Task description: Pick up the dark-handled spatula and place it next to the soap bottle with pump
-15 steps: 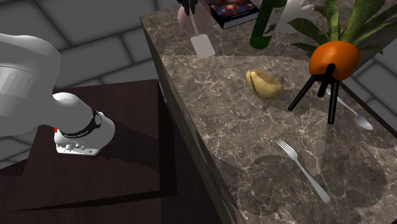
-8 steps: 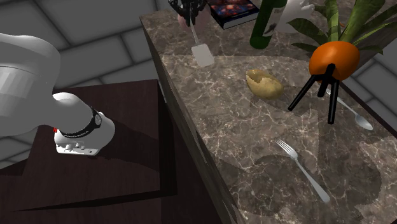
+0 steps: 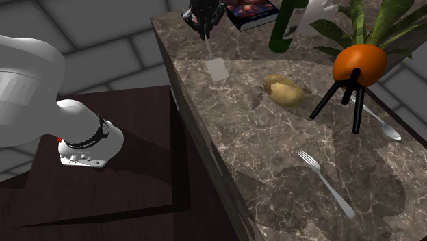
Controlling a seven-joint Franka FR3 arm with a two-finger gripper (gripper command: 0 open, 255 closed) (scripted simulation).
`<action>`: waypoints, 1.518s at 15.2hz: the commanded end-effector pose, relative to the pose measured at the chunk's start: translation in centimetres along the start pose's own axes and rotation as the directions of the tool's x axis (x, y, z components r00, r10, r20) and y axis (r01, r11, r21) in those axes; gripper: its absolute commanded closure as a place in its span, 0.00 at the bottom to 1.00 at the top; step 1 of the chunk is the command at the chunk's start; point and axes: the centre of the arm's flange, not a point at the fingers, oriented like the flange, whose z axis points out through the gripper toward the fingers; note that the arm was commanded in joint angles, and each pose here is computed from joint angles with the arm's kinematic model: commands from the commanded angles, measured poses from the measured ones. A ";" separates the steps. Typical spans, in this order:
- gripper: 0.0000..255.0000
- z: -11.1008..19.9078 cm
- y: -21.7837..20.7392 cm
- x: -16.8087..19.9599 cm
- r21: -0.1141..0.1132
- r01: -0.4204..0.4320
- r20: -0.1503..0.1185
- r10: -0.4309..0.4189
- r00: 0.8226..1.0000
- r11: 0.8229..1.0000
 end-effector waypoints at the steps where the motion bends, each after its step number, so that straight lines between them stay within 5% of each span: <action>1: 1.00 1.0 -0.1 0.1 0.001 0.000 0.000 0.000 1.000 1.000; 23: 1.00 12.6 -0.1 0.9 0.001 0.000 0.000 0.000 1.000 1.000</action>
